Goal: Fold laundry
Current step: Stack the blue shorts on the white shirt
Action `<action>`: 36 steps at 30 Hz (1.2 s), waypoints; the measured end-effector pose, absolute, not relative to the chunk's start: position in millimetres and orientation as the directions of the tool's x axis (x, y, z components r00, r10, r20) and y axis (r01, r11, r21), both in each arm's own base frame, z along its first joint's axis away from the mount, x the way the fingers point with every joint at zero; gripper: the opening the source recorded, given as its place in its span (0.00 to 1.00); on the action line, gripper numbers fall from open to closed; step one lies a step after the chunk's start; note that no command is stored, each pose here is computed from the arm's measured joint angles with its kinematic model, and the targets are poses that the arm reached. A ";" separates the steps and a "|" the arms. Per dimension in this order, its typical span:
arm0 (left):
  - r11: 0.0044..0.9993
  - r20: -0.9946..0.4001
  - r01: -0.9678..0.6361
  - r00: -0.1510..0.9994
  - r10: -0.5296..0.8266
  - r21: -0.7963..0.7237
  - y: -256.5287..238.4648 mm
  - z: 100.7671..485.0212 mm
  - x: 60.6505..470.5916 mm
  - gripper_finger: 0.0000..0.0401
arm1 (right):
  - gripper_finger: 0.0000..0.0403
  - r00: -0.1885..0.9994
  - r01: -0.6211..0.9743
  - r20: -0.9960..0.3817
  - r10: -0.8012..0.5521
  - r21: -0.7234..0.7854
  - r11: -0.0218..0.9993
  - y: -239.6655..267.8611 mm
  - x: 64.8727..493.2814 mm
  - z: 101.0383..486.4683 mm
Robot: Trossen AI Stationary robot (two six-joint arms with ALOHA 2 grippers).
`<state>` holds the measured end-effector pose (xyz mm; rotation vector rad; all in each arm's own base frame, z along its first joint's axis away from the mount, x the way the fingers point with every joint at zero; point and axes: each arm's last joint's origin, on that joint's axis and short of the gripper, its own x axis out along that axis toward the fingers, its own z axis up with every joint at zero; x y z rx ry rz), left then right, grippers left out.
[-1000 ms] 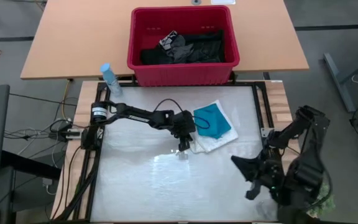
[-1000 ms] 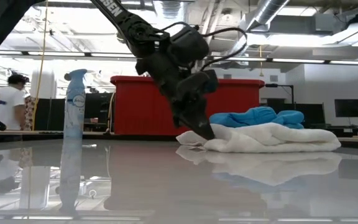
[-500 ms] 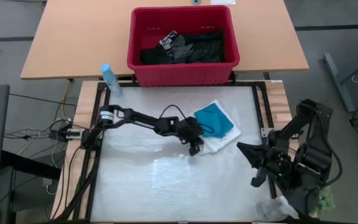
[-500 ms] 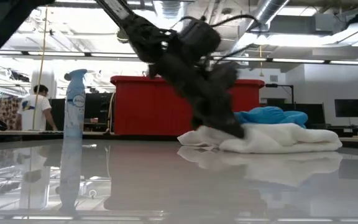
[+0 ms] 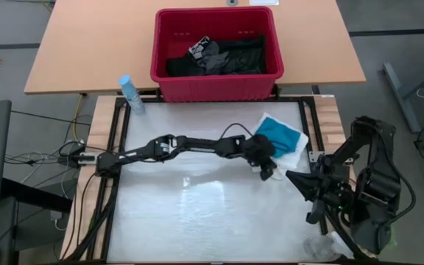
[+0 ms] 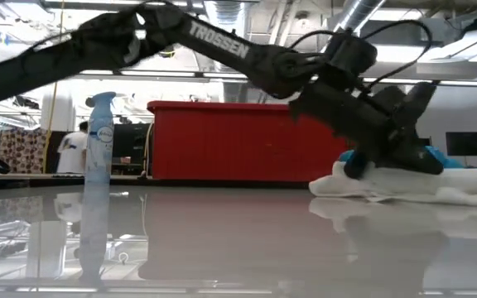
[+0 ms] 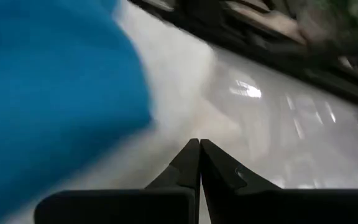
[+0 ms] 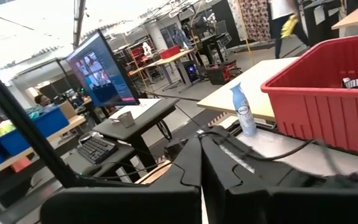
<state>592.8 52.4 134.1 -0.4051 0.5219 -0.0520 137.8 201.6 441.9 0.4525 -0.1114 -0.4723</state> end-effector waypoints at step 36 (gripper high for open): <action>0.992 -0.100 -0.060 0.994 0.049 -0.109 89.8 524.6 334.1 0.00 | 0.04 0.032 0.962 -0.958 -0.286 -0.048 0.269 101.7 197.6 284.0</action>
